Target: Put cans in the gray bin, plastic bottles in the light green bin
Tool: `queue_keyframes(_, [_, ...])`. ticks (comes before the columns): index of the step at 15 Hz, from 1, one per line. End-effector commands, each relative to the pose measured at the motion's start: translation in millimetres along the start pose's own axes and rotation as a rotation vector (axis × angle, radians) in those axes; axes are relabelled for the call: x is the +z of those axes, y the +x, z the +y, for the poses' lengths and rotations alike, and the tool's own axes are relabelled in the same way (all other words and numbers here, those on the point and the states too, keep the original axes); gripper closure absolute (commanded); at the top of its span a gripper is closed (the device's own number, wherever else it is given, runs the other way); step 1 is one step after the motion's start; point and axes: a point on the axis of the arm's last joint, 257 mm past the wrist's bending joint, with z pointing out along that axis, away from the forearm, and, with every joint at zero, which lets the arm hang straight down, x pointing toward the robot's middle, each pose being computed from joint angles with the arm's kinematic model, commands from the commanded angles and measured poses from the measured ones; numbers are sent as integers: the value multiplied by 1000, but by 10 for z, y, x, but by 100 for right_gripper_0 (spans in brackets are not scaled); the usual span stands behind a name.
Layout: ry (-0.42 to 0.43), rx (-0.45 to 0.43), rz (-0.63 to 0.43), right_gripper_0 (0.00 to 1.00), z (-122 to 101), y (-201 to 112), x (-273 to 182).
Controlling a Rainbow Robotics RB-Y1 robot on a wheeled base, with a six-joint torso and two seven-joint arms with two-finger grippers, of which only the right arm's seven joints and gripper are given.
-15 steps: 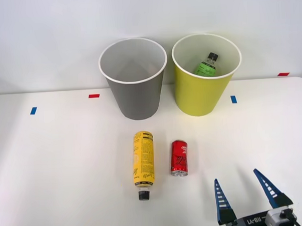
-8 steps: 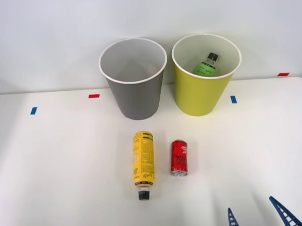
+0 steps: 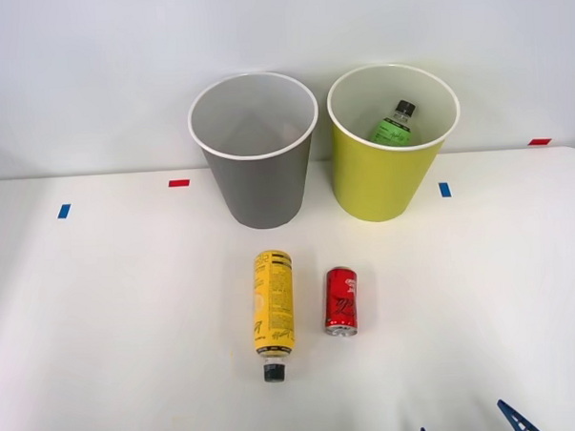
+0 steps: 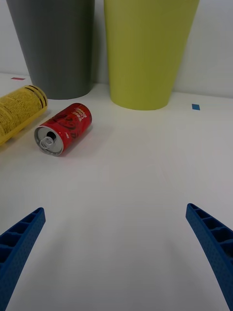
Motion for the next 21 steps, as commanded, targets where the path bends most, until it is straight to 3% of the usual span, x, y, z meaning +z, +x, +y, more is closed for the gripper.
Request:
queue_keyframes(1, [0, 1, 1, 0, 1, 2, -1])
queue_keyframes(21, [0, 1, 1, 0, 1, 2, -1])
